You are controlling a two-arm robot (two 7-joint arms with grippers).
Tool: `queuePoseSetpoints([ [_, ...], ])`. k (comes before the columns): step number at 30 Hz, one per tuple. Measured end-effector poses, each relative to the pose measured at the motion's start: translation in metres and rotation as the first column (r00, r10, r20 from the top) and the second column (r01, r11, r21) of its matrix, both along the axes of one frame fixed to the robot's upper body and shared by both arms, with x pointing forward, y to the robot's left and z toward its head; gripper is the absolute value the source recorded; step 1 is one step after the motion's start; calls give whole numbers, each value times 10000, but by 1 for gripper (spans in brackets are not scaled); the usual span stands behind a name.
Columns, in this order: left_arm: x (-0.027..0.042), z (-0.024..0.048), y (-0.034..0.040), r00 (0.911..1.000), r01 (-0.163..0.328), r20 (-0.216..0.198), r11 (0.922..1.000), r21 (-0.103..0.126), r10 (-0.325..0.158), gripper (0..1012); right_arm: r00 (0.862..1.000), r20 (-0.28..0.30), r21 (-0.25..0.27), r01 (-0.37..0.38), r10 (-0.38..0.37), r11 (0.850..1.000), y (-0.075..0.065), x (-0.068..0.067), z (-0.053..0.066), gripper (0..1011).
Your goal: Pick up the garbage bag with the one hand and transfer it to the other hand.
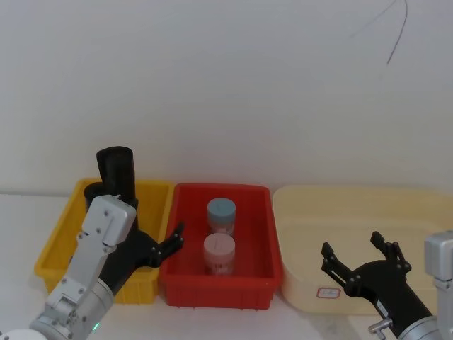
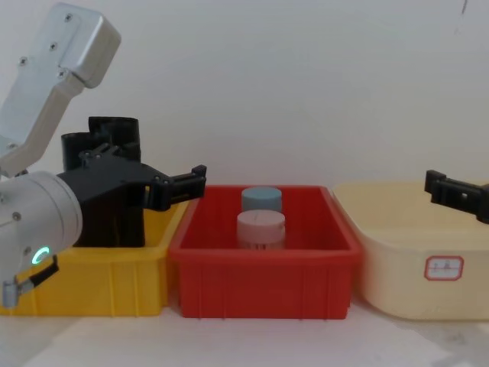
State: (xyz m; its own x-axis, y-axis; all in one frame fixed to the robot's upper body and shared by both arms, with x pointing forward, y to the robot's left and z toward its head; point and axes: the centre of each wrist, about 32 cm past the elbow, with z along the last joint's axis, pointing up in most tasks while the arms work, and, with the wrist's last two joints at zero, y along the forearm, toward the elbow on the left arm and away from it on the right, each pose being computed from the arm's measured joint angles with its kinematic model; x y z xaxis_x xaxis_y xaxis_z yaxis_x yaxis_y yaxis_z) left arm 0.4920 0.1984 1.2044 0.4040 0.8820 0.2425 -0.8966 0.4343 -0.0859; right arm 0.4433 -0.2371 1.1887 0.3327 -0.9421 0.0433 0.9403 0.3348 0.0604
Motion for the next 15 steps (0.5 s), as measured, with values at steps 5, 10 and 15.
queuePoseSetpoints([
  [5, 0, 0, 0, 10000, 0, 0, 10000, 0, 0, 1000, 10000, 0, 0, 0, 0, 10000, 0, 0, 0, 1000],
  [10, 0, 0, 0, 10000, 0, 0, 10000, 0, 0, 1000, 10000, -1, 0, 0, 0, 10000, 0, 0, 0, 1001],
  [15, 0, 0, 0, 10000, 0, 0, 10000, 0, 0, 1000, 10000, -1, 0, 0, 0, 10000, 0, 0, 0, 1000],
])
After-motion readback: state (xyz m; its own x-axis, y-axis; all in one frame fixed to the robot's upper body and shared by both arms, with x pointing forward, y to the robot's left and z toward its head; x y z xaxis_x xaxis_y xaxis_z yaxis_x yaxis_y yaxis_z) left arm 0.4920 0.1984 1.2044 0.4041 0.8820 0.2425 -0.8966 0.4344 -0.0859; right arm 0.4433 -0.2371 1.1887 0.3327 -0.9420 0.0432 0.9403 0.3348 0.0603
